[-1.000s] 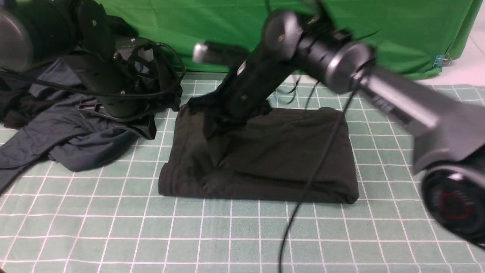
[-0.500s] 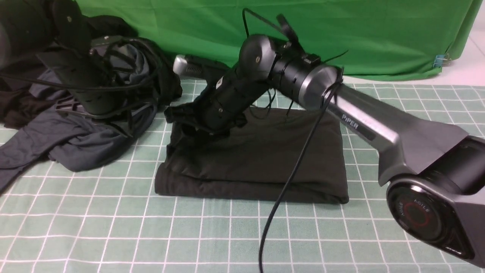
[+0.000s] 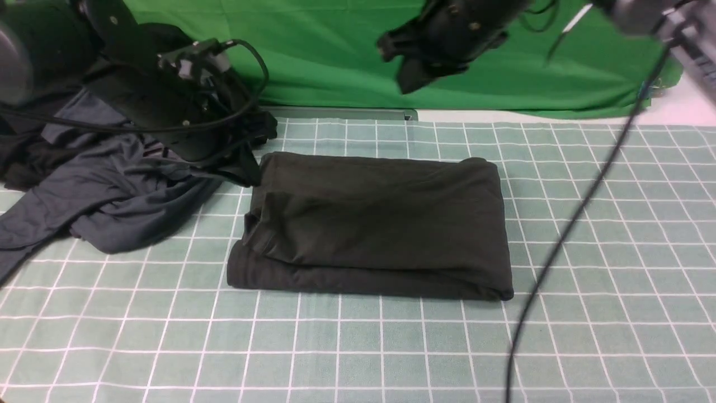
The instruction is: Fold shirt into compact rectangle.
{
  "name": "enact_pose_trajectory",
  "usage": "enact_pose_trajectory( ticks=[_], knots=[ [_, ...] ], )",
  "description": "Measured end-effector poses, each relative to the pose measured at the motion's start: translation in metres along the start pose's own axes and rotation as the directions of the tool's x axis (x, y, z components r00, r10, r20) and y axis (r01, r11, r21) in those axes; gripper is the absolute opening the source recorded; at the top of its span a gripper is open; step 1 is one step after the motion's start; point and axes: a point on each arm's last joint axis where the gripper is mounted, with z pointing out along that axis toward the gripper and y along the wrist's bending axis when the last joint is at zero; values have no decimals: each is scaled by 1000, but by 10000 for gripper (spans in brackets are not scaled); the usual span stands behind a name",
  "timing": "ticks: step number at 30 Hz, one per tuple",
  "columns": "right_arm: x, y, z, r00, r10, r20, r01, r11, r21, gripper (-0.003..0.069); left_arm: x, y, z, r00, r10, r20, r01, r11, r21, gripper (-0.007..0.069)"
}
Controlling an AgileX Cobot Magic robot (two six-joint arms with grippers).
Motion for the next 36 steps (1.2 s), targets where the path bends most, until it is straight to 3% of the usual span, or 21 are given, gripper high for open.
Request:
enact_pose_trajectory(
  ticks=[7,10,13,18,20,28,36],
  knots=[
    [37,-11,-21,993,-18,-116,24,999,45,6,2,5,30,999,-24,-35,24,999,-21,373],
    [44,-12,-23,991,-16,-134,23,998,51,6,4,9,40,998,-34,-55,33,999,-27,405],
    [45,-13,-22,990,-14,-140,21,998,52,6,8,13,53,995,-44,-91,41,999,-35,346],
    [46,-13,-21,990,-13,-143,21,998,53,10,10,14,56,993,-21,-117,17,999,-36,69],
    [46,-13,-21,990,-13,-143,21,998,53,10,9,12,48,994,-8,-108,5,999,-33,24],
    [46,-13,-21,990,-12,-143,19,998,54,10,1,4,2,998,60,-10,-60,995,-84,0],
    [46,-13,-21,990,-8,-142,16,998,55,15,7,10,18,995,56,-84,-64,993,-103,26]
  ],
)
